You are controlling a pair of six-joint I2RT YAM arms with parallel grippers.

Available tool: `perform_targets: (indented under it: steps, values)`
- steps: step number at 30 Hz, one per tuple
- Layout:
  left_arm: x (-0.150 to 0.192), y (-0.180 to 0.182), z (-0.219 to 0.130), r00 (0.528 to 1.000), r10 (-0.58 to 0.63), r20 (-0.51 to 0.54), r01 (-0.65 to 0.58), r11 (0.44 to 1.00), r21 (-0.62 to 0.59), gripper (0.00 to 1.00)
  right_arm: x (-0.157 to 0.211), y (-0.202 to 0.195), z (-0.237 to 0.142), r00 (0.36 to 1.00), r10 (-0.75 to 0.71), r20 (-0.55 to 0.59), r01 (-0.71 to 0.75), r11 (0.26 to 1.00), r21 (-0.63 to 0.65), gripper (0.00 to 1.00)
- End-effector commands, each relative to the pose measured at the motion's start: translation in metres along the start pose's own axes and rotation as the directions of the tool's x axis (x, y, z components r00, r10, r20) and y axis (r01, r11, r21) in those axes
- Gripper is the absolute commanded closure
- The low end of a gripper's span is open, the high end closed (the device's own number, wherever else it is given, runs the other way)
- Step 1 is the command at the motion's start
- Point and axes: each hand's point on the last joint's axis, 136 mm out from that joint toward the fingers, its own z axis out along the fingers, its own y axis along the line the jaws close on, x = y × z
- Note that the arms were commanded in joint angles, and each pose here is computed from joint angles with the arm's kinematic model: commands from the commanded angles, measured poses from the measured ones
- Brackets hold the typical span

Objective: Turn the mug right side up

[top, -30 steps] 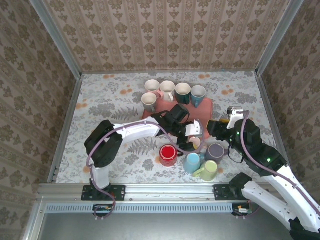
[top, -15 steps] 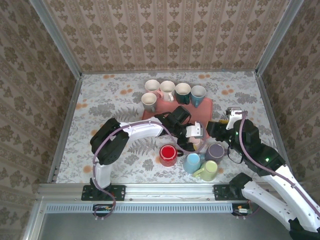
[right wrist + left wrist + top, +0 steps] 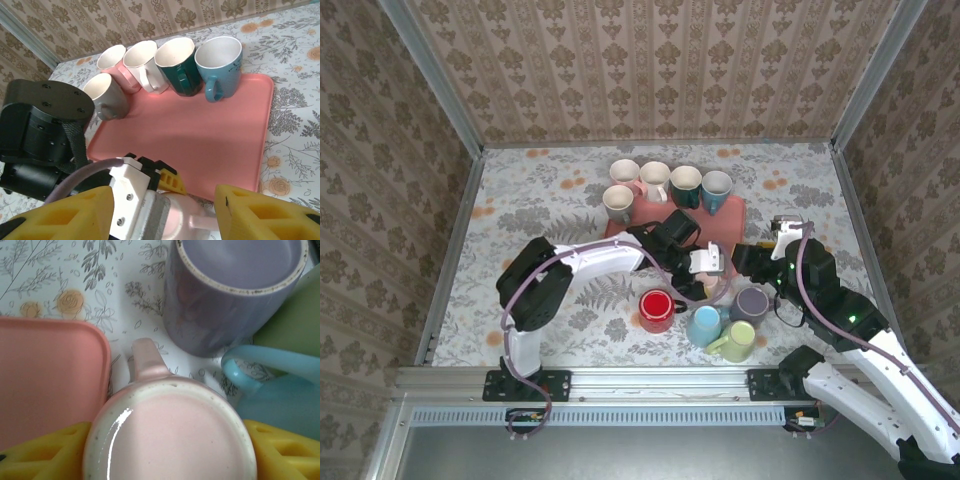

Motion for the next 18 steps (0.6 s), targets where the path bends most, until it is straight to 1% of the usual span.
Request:
perform_targets:
  steps: [1, 7, 11, 14, 16, 18]
  values:
    - [-0.034, 0.007, -0.046, 0.994, 0.085, 0.066, -0.079, 0.993, -0.090, 0.63, -0.013, 0.008, -0.005, 0.999, 0.019, 0.032, -0.018, 0.999, -0.035, 0.44]
    - [-0.050, -0.002, -0.100, 0.983, 0.160, 0.089, -0.139, 0.970, -0.201, 0.63, -0.020, 0.013, -0.008, 0.999, 0.018, 0.034, -0.017, 0.999, -0.042, 0.44]
    - [-0.059, -0.015, -0.143, 0.972, 0.206, 0.112, -0.163, 0.938, -0.307, 0.63, -0.022, 0.018, -0.006, 1.000, 0.026, 0.017, -0.025, 0.998, -0.057, 0.44]
    - [-0.060, -0.022, -0.181, 0.959, 0.262, 0.105, -0.191, 0.878, -0.439, 0.61, -0.023, 0.024, -0.003, 0.999, 0.033, 0.000, -0.033, 0.997, -0.075, 0.44]
    - [-0.057, -0.027, -0.207, 0.946, 0.313, 0.080, -0.224, 0.814, -0.536, 0.60, -0.022, 0.029, -0.001, 0.999, 0.036, -0.021, -0.038, 0.995, -0.092, 0.44]
    - [-0.049, -0.031, -0.229, 0.931, 0.365, 0.023, -0.272, 0.734, -0.623, 0.59, -0.021, 0.036, 0.004, 0.998, 0.039, -0.049, -0.045, 0.992, -0.117, 0.44]
